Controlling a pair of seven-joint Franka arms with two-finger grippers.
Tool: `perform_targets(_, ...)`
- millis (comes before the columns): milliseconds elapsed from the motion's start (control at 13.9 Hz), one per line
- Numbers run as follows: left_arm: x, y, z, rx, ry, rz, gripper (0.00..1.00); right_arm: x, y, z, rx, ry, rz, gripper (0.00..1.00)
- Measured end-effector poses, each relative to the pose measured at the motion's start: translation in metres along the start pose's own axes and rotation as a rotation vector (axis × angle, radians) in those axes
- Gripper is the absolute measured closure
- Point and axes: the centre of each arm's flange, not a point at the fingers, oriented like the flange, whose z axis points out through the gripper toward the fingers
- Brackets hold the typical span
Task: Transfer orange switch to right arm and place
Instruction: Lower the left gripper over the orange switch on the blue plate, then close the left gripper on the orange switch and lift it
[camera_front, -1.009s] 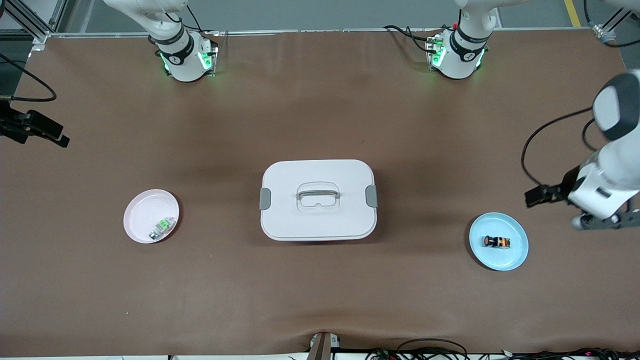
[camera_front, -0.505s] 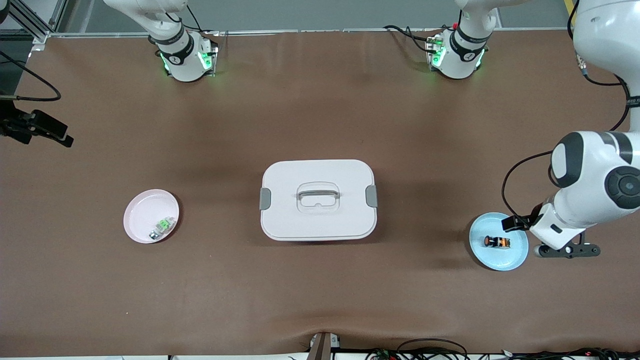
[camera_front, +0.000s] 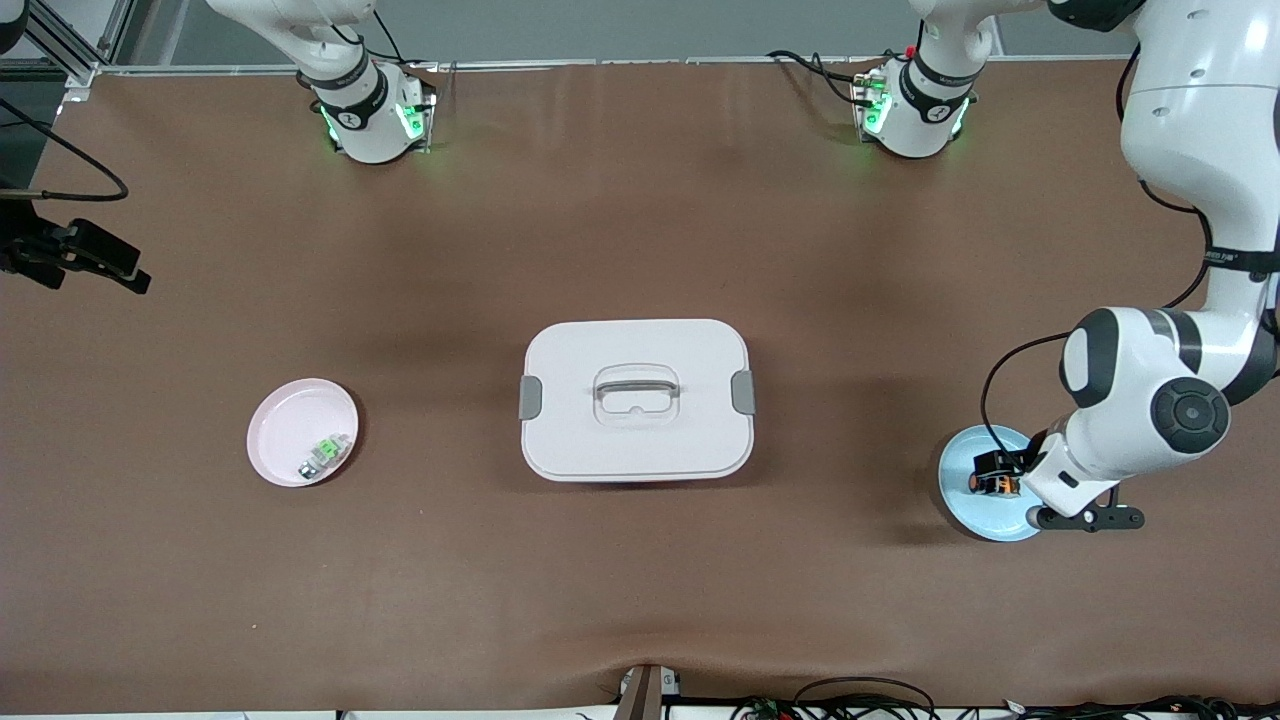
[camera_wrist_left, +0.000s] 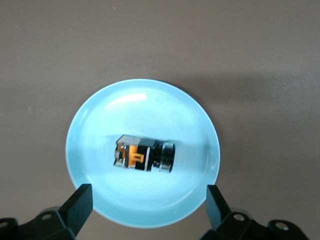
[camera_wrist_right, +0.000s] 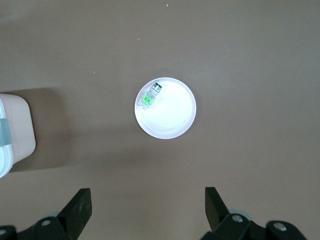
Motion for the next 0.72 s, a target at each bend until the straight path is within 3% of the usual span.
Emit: perform_targets(721, 0.003, -0.028, 0.042, -0.017, 0.021, 0.020, 0.00, 0.001, 0.001, 0.000, -0.003, 0.005, -0.038, 0.00)
